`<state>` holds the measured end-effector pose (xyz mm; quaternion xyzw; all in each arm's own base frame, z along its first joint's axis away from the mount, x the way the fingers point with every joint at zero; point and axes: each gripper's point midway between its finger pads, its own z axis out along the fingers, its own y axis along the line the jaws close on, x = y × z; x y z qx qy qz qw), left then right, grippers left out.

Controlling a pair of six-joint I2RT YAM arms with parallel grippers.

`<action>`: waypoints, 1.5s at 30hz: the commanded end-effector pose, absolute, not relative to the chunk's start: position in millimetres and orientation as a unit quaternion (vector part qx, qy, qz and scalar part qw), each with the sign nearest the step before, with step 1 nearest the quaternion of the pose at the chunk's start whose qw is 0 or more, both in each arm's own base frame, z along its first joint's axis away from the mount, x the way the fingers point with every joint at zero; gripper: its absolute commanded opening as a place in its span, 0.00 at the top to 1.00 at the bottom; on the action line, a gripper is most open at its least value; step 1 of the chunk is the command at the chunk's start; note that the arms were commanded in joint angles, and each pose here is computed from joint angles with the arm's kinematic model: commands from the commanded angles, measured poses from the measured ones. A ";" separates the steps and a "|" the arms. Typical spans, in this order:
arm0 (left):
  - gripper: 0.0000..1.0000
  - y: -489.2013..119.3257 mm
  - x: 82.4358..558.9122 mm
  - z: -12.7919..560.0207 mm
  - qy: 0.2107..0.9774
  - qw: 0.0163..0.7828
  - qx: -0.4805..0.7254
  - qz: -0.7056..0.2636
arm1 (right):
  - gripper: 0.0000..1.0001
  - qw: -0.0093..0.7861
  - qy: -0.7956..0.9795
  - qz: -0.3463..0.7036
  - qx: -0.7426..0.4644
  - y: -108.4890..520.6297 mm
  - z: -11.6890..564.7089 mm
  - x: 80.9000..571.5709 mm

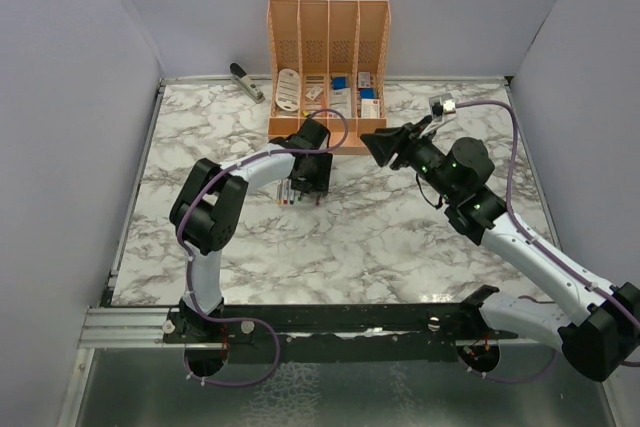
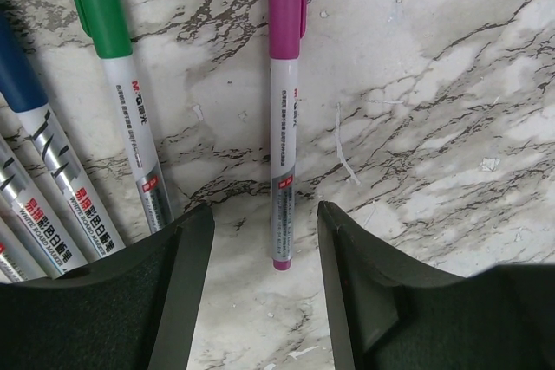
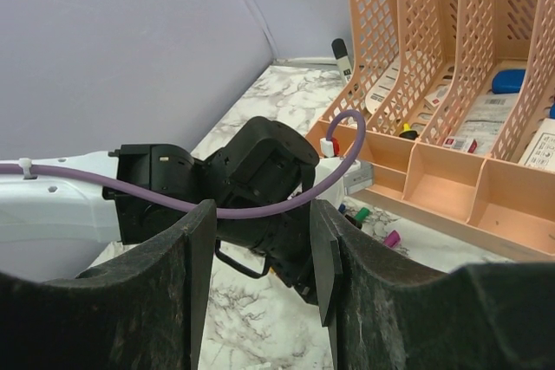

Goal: Insert the pens into the pen caps

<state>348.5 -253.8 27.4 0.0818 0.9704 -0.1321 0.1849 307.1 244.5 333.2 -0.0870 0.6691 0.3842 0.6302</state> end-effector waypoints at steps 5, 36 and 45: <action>0.47 -270.6 356.7 77.1 0.953 0.226 0.097 -0.175 | 0.53 0.641 0.669 0.369 -0.073 236.1 331.7 309.3; 0.01 1.1 372.7 209.3 0.851 0.514 -0.104 -0.022 | 0.47 0.657 0.723 0.078 0.197 -27.9 233.8 372.3; 0.01 27.6 341.3 226.0 0.766 0.630 -0.122 0.030 | 0.46 0.703 0.683 0.020 0.196 -47.3 243.7 347.5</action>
